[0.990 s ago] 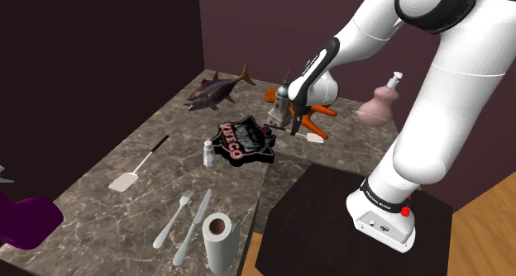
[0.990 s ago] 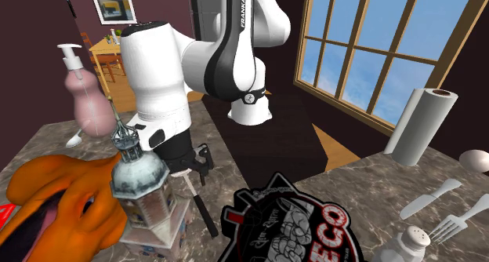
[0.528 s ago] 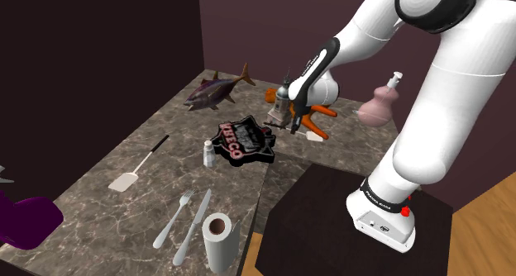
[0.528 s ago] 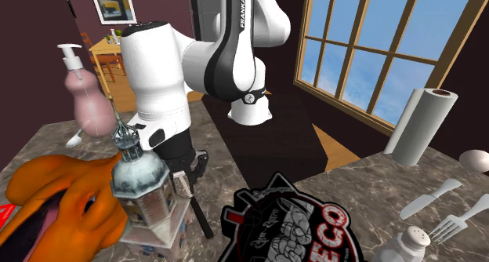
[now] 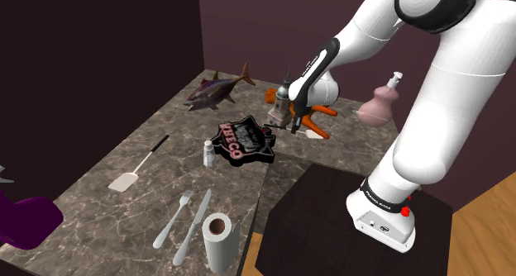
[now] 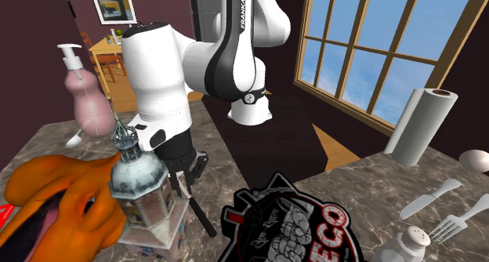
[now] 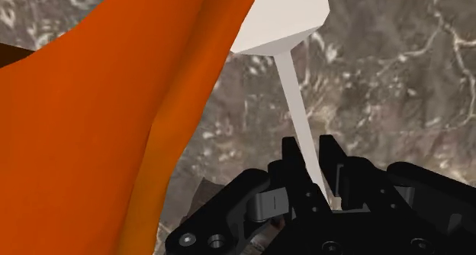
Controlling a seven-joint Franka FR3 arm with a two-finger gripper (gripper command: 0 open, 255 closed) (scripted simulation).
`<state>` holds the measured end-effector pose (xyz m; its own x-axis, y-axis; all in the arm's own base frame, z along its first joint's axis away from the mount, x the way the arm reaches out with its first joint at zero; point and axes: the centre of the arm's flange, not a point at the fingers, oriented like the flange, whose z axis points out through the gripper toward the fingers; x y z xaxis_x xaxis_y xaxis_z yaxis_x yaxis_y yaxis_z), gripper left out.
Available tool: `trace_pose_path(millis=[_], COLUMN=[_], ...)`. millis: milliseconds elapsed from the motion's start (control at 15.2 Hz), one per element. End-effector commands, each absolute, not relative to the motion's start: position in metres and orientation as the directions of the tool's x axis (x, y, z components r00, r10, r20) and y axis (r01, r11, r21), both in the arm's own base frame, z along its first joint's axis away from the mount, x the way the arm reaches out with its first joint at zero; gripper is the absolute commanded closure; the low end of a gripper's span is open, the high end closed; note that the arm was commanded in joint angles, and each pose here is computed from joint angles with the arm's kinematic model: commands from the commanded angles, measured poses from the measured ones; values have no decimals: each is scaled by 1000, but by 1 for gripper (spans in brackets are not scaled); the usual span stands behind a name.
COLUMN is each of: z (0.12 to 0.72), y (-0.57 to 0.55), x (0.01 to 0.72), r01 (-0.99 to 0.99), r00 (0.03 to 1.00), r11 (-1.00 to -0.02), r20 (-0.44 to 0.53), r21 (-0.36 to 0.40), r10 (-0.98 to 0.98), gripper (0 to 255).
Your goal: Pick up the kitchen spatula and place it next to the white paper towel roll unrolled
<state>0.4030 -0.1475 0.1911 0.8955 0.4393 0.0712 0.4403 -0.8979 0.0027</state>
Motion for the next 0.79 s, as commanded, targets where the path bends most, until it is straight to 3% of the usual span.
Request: trace_pose_path(millis=[0,726], z=[194,252], y=[-148,-148], x=[403,403], r01=[440,440], r00=[896,896], r11=[-898,-898], r20=[66,66], r21=[-1,-1], r10=[439,439], gripper=[255,255])
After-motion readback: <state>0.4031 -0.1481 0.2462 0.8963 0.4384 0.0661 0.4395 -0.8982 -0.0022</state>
